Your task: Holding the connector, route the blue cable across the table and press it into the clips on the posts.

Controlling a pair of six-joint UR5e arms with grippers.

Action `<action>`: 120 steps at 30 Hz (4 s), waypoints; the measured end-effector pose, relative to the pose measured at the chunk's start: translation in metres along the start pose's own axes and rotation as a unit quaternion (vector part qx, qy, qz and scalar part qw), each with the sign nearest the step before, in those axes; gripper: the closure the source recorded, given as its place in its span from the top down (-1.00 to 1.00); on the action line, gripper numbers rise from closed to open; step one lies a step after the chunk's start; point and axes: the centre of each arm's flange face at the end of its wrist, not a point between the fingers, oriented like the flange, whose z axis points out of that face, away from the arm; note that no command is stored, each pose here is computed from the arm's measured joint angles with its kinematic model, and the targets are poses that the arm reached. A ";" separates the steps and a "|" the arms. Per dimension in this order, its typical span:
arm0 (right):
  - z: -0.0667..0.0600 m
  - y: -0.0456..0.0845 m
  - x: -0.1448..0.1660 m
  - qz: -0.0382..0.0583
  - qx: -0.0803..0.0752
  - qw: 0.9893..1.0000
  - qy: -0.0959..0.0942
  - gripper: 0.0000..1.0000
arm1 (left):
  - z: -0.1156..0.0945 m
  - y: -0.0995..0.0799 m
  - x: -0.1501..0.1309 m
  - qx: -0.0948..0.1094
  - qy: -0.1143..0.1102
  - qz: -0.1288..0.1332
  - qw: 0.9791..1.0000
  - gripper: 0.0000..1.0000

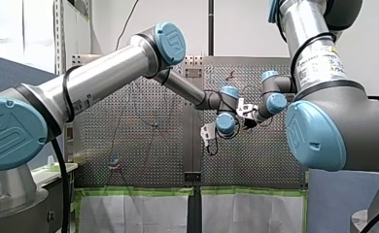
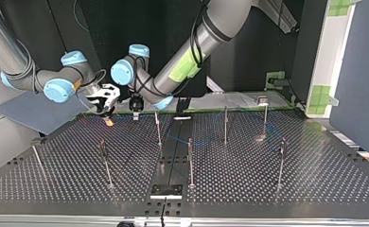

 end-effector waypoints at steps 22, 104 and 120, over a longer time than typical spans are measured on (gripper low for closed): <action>0.000 0.010 0.005 0.001 -0.006 1.000 0.005 -1.00 | -0.054 0.005 0.025 -0.031 0.006 0.006 0.999 1.00; -0.045 -0.028 0.094 -0.006 0.024 0.997 0.071 -1.00 | -0.047 -0.028 -0.080 -0.085 -0.077 -0.055 0.992 -1.00; -0.087 -0.049 0.148 -0.012 0.032 0.994 0.102 -1.00 | -0.077 -0.046 -0.125 -0.082 -0.096 -0.067 0.990 -1.00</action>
